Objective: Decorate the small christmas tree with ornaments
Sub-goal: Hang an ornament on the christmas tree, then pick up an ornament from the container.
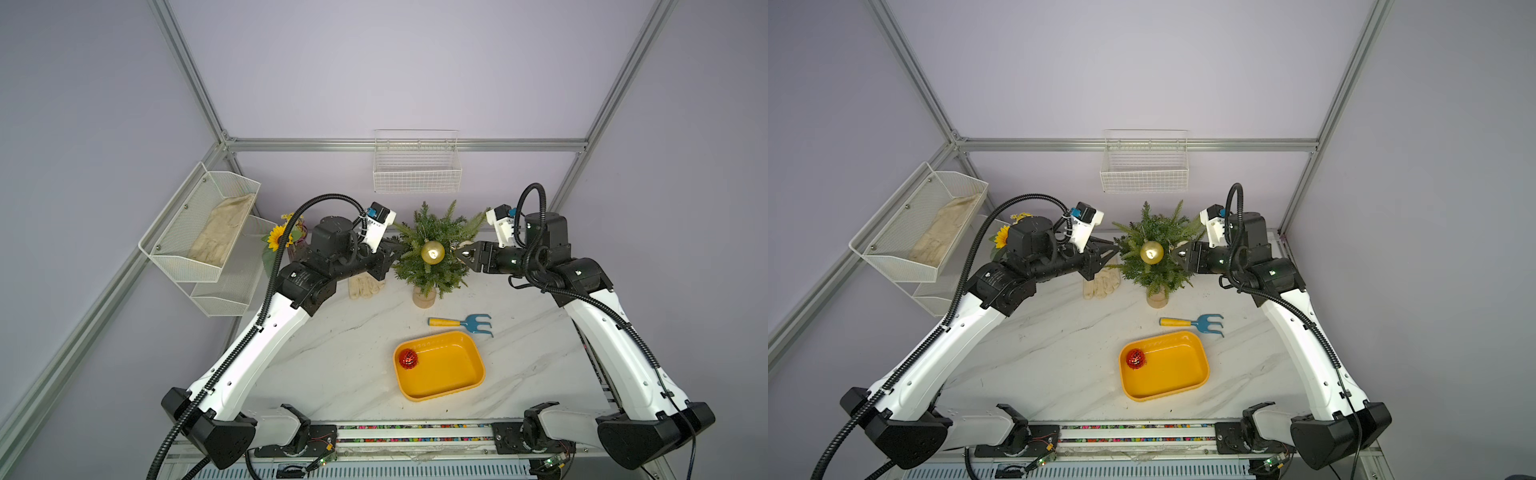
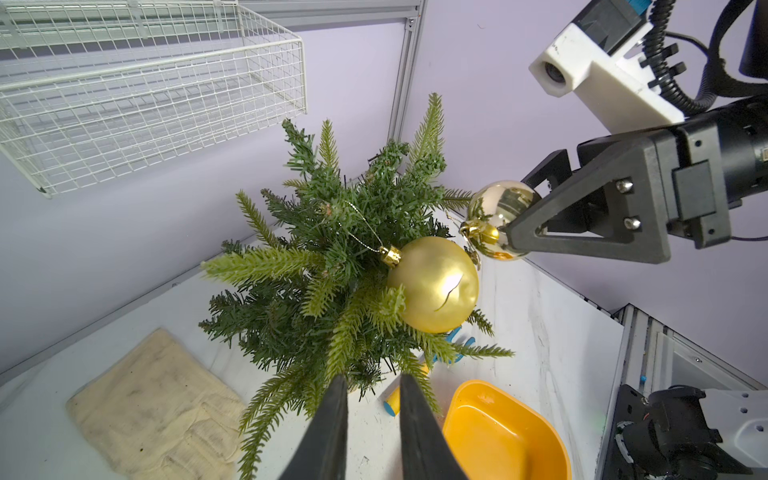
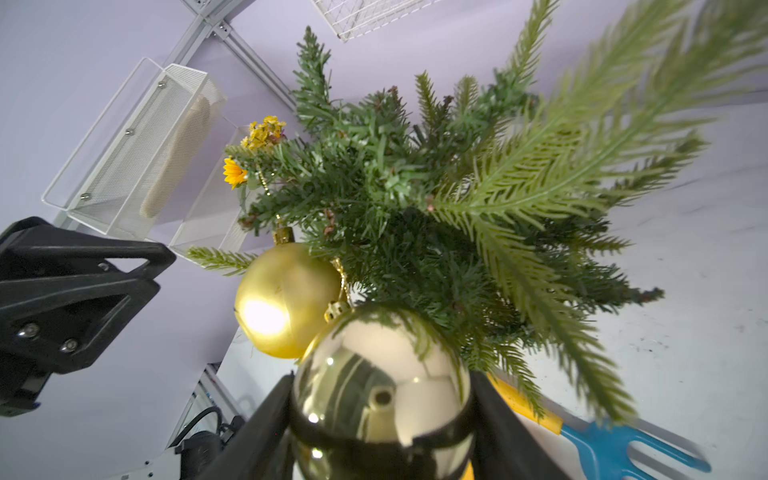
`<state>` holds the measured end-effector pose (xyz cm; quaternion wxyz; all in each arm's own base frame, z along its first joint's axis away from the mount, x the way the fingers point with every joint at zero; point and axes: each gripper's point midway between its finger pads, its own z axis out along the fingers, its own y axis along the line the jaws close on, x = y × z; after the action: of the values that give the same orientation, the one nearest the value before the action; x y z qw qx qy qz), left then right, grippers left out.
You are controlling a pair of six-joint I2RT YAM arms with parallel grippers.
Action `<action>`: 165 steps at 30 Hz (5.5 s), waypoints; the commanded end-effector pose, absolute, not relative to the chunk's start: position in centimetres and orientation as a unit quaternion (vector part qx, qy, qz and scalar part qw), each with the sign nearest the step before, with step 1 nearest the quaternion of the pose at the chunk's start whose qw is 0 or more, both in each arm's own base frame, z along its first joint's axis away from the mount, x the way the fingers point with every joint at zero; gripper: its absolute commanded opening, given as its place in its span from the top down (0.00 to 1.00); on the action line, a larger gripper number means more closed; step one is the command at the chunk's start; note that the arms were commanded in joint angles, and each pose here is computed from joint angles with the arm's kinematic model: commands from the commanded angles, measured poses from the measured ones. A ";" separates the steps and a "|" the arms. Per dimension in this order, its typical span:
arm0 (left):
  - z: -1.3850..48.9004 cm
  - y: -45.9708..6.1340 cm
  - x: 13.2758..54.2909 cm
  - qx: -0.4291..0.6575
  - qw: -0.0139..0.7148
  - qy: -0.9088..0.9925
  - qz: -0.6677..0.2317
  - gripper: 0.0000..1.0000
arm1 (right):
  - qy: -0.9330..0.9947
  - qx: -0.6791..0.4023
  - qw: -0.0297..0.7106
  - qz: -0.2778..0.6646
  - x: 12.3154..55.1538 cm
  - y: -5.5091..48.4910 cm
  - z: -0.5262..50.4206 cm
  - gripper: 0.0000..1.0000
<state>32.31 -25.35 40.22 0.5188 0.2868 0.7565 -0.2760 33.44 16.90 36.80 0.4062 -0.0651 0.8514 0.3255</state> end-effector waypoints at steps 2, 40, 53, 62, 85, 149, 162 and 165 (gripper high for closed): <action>43.7 -25.2 31.5 0.282 0.552 0.728 -0.291 0.76 | 0.860 -0.055 0.423 0.280 34.5 15.7 36.5 0.57; 42.6 -27.1 30.7 0.301 0.535 0.732 -0.296 0.76 | 0.861 -0.021 0.401 0.312 31.5 15.4 33.4 0.61; 42.3 -27.4 30.7 0.302 0.532 0.734 -0.296 0.76 | 0.872 -0.015 0.385 0.301 31.1 15.1 31.5 0.61; 42.0 -27.5 30.9 0.303 0.530 0.735 -0.295 0.76 | 0.879 -0.012 0.382 0.286 31.2 14.7 30.9 0.60; 42.3 -27.6 30.9 0.305 0.532 0.733 -0.296 0.76 | 0.883 -0.006 0.390 0.262 31.9 14.0 30.4 0.32; 9.5 -31.5 18.5 0.153 0.105 0.981 -0.048 0.38 | 0.889 0.002 0.415 0.193 32.3 9.6 28.2 0.26; 7.4 -31.5 20.1 0.157 0.102 0.982 0.001 0.31 | 0.889 -0.003 0.413 0.199 32.5 10.0 28.1 0.27; 7.3 -31.6 20.6 0.159 0.102 0.982 0.003 0.31 | 0.889 -0.003 0.413 0.200 32.5 10.0 28.1 0.27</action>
<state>18.50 -29.68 4.71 0.0669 0.1614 0.9843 0.0265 32.10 9.91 27.37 0.3975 0.0057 0.8963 0.1966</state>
